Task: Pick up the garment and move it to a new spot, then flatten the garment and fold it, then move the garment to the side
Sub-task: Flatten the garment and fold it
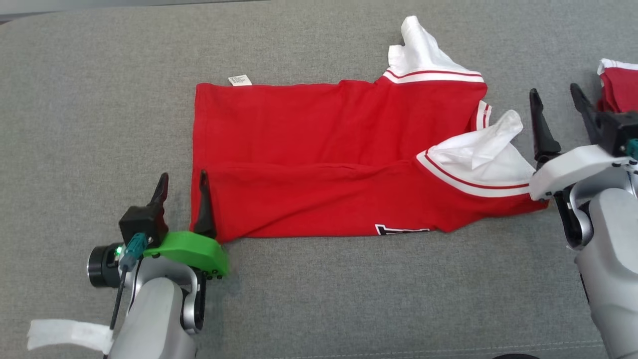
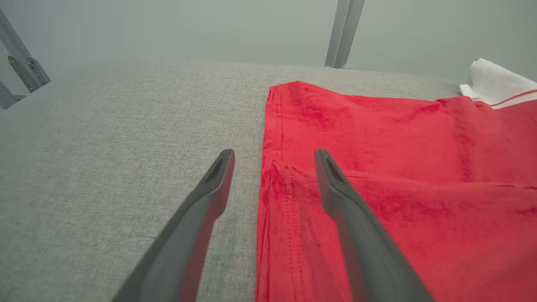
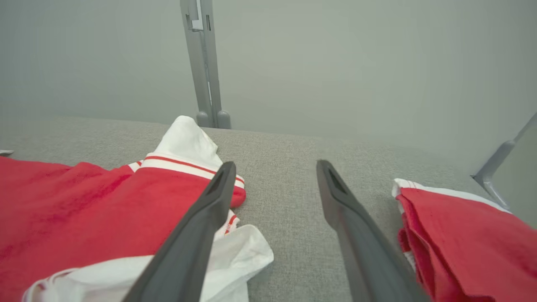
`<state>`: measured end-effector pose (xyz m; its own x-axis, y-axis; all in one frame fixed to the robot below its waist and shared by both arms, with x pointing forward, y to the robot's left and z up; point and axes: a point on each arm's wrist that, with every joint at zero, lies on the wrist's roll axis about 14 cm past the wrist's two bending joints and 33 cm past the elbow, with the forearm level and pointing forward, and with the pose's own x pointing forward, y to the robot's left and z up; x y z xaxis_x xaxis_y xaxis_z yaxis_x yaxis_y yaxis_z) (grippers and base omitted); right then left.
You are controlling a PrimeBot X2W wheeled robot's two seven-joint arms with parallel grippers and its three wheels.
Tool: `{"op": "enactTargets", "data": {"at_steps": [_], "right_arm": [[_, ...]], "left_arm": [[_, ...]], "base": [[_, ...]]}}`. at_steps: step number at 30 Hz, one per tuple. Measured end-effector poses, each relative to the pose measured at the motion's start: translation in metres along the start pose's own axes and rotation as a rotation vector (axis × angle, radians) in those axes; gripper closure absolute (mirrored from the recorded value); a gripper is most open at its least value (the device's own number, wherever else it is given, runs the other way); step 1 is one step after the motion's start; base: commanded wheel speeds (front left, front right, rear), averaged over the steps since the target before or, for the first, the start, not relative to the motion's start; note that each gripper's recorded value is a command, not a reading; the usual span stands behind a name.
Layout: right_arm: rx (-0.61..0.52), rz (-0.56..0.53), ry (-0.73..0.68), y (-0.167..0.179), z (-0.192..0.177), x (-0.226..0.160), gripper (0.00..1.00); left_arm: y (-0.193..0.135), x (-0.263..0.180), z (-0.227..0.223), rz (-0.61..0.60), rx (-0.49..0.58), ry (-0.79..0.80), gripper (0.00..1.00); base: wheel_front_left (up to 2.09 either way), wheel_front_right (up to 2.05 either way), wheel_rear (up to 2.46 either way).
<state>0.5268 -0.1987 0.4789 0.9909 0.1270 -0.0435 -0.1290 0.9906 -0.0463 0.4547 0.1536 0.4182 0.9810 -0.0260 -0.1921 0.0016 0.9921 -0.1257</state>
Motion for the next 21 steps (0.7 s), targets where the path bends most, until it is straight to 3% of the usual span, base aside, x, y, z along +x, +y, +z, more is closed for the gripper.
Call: {"op": "enactTargets", "data": {"at_steps": [5, 12, 21], "right_arm": [[0.017, -0.049, -0.049, -0.012, 0.009, -0.033, 0.0], [0.077, 0.03, 0.006, 0.026, -0.013, -0.076, 0.0], [0.133, 0.169, 0.055, 0.08, -0.026, -0.07, 0.0]], "left_arm": [[0.011, -0.026, -0.005, 0.046, -0.022, 0.003, 0.0], [0.013, -0.054, -0.018, 0.056, -0.036, 0.029, 0.0], [0.007, -0.056, -0.016, 0.038, -0.043, 0.023, 0.0]], "base": [[0.0, 0.0, 0.0], [0.0, 0.0, 0.0], [0.0, 0.0, 0.0]]}}
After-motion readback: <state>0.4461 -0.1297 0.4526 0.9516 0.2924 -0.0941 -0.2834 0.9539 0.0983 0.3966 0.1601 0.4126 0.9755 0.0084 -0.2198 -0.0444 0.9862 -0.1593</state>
